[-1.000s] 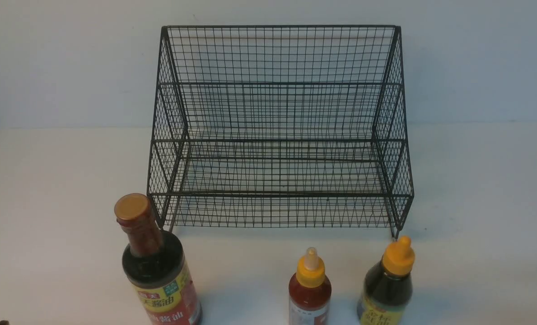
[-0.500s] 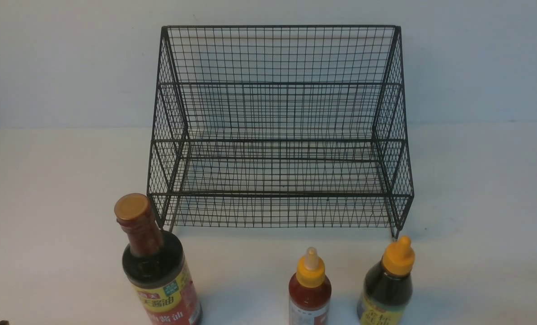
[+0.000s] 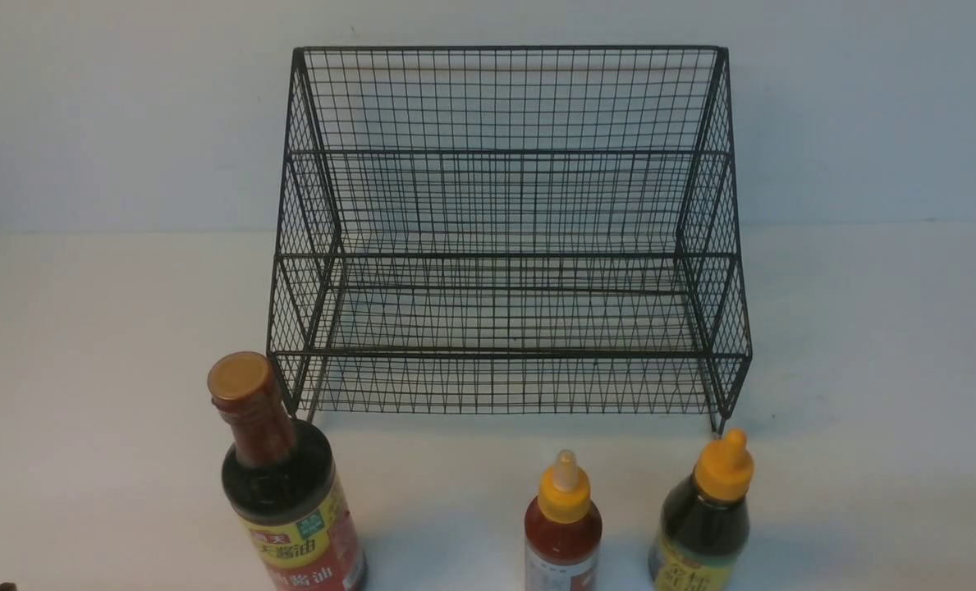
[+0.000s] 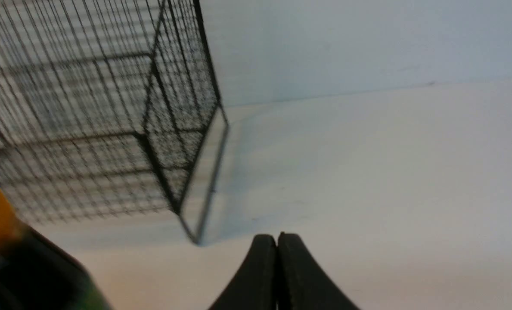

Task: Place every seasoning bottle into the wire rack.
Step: Use the right arm to grab the condiment bottle closest to it

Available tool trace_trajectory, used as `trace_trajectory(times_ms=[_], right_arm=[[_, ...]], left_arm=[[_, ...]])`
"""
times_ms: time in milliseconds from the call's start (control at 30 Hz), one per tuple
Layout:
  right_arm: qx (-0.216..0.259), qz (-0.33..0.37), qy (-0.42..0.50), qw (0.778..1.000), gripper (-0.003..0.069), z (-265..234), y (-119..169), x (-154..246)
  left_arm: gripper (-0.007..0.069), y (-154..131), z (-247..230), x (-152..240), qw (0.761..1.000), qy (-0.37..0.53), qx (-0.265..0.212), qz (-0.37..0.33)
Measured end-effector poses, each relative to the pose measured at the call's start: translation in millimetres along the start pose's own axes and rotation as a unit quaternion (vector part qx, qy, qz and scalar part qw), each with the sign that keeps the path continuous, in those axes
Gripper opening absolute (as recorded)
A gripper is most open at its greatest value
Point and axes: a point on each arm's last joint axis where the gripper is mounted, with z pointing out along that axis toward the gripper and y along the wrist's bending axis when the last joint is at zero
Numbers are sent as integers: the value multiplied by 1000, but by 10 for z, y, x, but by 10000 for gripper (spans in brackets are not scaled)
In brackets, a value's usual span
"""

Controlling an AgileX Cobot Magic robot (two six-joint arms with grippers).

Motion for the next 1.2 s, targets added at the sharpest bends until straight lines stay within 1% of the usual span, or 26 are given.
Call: trace_trajectory(times_ms=[33, 67, 100, 133, 167, 200, 300, 367, 467, 533, 600, 633, 667, 700, 733, 800, 833, 867, 933, 967, 1033, 1067, 1100, 1133, 1167, 1200], right_arm=[[-5, 22, -4, 1000, -15, 0, 8, -7], [-21, 116, -20, 993, -15, -1, 33, -40], [-23, 132, -22, 991, -15, -2, 36, -45], [-37, 216, -39, 975, -15, -5, 50, -84], [-46, 277, -49, 959, -15, -8, 55, -108], [-51, 315, -56, 946, -15, -10, 56, -126], [-60, 376, -61, 922, -15, -13, 58, -143], [-61, 376, -61, 923, -15, -13, 60, -144], [-69, 313, -54, 946, -15, -34, 110, -191], [-95, 219, -63, 969, -15, -123, 237, -397], [-120, 116, -80, 983, -15, -255, 393, -682], [-129, 69, -74, 986, -15, -304, 475, -817], [-133, 55, -71, 987, -15, -331, 508, -866], [-139, 21, -52, 989, -15, -347, 571, -954], [-144, -25, 10, 989, -15, -310, 669, -1072], [-150, -74, 119, 979, -15, -222, 775, -1188], [-142, -87, 170, 971, -15, -131, 807, -1226], [-147, -86, 188, 967, -15, -98, 803, -1221], [-152, -86, 289, 941, -6, 111, 855, -1272], [-154, -85, 302, 937, -4, 151, 860, -1274], [-163, -77, 362, 914, 16, 364, 885, -1258], [-170, -75, 377, 908, 29, 411, 902, -1253], [-188, -76, 409, 890, 63, 530, 952, -1219], [-198, -78, 424, 881, 84, 581, 985, -1199], [-212, -87, 446, 865, 126, 654, 1049, -1168], [-214, -87, 449, 863, 126, 663, 1056, -1157]], left_arm=[[-5, 0, 0, 0, 1000, 0, 0, 0], [-5, 0, 0, 0, 1000, 0, 0, 0], [-5, 0, 0, 0, 1000, 0, 0, 0], [-5, 0, 0, 0, 1000, 0, 0, 0], [-5, 0, 0, 0, 1000, 0, 0, 0], [-5, 0, 0, 0, 1000, 0, 0, 0], [-5, 0, 0, 0, 1000, 0, 0, 0], [-5, 0, 0, 0, 1000, 0, 0, 0], [-5, 0, 0, 0, 1000, 0, 0, 0], [-5, 0, 0, 0, 1000, 0, 0, 0], [-5, 0, 0, 0, 1000, 0, 0, 0], [-5, 0, 0, 0, 1000, 0, 0, 0], [-5, 0, 0, 0, 1000, 0, 0, 0], [-5, 0, 0, 0, 1000, 0, 0, 0], [-5, 0, 0, 0, 1000, 0, 0, 0], [-5, 0, 0, 0, 1000, 0, 0, 0], [-5, 0, 0, 0, 1000, 0, 0, 0], [-5, 0, 0, 0, 1000, 0, 0, 0], [-5, 0, 0, 0, 1000, 0, 0, 0], [-5, 0, 0, 0, 1000, 0, 0, 0], [-5, 0, 0, 0, 1000, 0, 0, 0], [-5, 0, 0, 0, 1000, 0, 0, 0], [-5, 0, 0, 0, 1000, 0, 0, 0], [-5, 0, 0, 0, 1000, 0, 0, 0], [-5, 0, 0, 0, 1000, 0, 0, 0], [-5, 0, 0, 0, 1000, 0, 0, 0]])
